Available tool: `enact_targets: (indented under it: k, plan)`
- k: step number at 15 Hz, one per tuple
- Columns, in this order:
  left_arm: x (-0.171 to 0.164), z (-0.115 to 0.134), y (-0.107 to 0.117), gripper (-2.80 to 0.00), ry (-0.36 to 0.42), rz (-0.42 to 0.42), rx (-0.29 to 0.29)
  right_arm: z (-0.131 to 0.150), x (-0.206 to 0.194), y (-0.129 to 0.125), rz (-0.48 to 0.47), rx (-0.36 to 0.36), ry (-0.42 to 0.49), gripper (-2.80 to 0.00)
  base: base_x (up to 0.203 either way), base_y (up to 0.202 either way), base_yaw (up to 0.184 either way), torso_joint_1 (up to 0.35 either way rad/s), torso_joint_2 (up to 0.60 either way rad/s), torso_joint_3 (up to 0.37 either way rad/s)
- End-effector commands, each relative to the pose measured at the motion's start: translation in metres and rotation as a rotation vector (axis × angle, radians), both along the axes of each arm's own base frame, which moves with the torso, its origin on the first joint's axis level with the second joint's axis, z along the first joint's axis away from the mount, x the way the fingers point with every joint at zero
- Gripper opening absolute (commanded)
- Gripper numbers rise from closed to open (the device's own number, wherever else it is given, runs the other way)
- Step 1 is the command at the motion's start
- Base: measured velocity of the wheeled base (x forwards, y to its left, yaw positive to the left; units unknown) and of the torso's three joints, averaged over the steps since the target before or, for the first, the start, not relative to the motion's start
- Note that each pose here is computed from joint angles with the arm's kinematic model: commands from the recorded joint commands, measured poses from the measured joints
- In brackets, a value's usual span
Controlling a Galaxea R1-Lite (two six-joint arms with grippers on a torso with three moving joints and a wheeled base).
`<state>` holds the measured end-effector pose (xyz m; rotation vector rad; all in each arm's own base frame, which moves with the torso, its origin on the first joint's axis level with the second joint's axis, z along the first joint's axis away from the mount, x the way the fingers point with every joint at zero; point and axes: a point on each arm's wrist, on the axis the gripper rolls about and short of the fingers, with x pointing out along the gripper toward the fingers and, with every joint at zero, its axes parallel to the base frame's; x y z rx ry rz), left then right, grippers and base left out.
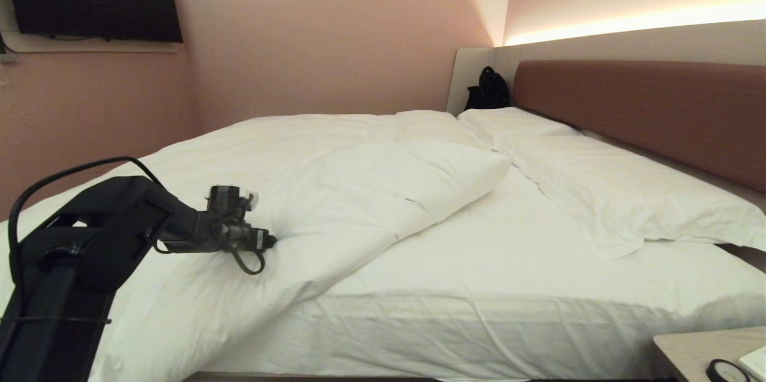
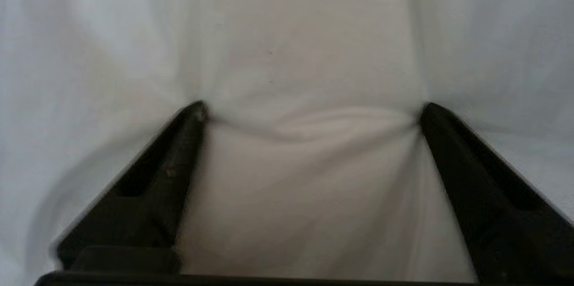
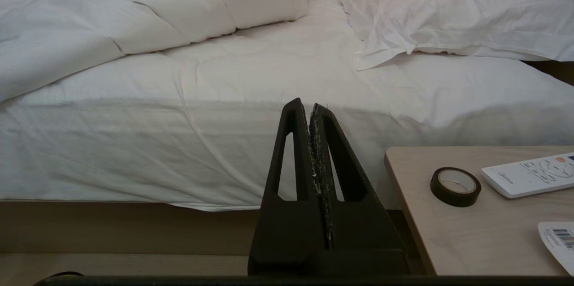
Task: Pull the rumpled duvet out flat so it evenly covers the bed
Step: Hold the folded corner of the quilt
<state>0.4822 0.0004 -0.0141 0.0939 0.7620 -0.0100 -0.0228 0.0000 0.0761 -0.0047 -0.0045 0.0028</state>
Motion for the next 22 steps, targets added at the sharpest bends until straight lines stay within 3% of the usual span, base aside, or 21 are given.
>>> enact_targets:
  k: [1,3,12,15,19,22]
  plan:
    - [-0.003,0.024,-0.001,-2.8,-0.04,0.013,-0.025,0.0,0.0,0.0,0.0,0.0,0.0,-2.8,0.0,0.0,0.0,0.0,0.0,0.0]
    - [-0.01,0.044,-0.007,-2.8,-0.058,0.02,-0.079,0.0,0.0,0.0,0.002,0.0,0.001,-2.8,0.0,0.0,0.0,0.0,0.0,0.0]
    - [-0.033,0.072,-0.026,-2.8,-0.041,-0.002,-0.135,0.0,0.0,0.0,0.0,0.0,0.0,-2.8,0.0,0.0,0.0,0.0,0.0,0.0]
    - [-0.038,0.088,-0.028,-2.8,-0.073,0.006,-0.151,0.0,0.0,0.0,0.0,0.0,0.0,-2.8,0.0,0.0,0.0,0.0,0.0,0.0]
    - [-0.039,0.092,-0.022,-2.8,-0.08,0.02,-0.148,0.0,0.0,0.0,0.0,0.0,0.0,-2.8,0.0,0.0,0.0,0.0,0.0,0.0]
    - [-0.048,0.082,-0.014,-2.8,-0.035,0.045,-0.15,0.0,0.0,0.0,0.0,0.0,0.001,-2.8,0.0,0.0,0.0,0.0,0.0,0.0]
